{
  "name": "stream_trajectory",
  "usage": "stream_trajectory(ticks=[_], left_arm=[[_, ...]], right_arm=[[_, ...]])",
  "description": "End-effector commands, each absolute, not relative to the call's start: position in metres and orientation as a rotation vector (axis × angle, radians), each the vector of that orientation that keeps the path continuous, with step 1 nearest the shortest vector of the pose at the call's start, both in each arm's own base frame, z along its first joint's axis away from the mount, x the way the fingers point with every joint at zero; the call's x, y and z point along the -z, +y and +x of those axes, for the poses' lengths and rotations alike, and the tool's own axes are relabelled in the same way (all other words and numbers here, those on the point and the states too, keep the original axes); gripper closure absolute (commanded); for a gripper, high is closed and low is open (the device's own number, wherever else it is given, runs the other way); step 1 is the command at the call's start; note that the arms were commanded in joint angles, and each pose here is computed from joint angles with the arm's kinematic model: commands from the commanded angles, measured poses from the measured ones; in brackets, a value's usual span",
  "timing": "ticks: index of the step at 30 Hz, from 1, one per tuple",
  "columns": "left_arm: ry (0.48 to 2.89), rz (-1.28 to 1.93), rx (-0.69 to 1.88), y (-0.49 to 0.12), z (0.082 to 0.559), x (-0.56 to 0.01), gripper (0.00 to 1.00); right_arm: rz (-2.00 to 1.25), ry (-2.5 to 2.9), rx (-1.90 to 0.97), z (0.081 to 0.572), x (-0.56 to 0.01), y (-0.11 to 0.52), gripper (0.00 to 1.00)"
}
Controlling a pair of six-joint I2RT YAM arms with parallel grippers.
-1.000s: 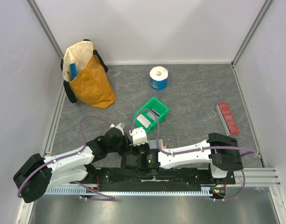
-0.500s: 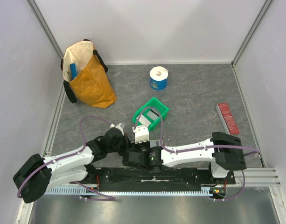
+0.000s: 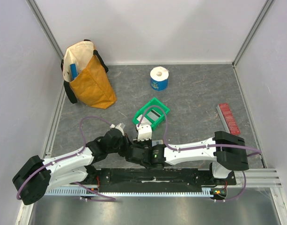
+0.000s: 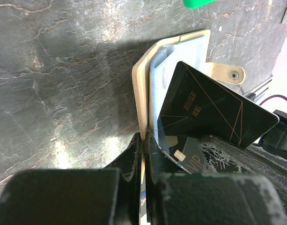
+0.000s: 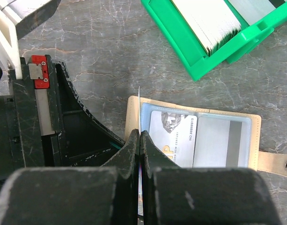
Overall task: Put the credit cards into the card holder
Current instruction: Turn over the card slot in the card holder.
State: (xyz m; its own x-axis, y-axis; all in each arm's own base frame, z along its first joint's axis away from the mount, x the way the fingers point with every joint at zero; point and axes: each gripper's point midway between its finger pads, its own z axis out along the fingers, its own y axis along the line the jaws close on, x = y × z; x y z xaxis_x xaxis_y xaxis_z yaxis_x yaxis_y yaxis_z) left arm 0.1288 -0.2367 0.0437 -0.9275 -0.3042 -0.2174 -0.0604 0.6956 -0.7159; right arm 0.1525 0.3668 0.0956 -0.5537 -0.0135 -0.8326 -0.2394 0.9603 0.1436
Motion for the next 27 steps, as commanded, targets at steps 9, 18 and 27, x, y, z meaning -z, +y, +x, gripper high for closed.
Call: stream_trajectory(ticks=[9,18,27], left_arm=[[2.54,-0.308,1.139,-0.244,0.135,-0.057,0.98],[2.527,-0.308,1.154,-0.245,0.135,-0.061,0.98],[2.517,-0.315,1.162,-0.245,0.136,-0.064,0.98]], right_arm=[[-0.085,2.12,-0.386,0.154,-0.114,0.371,1.0],[-0.149,2.163,-0.33,0.147,-0.092,0.372,1.0],[-0.239,2.072,-0.158,0.142,-0.108,0.373,1.0]])
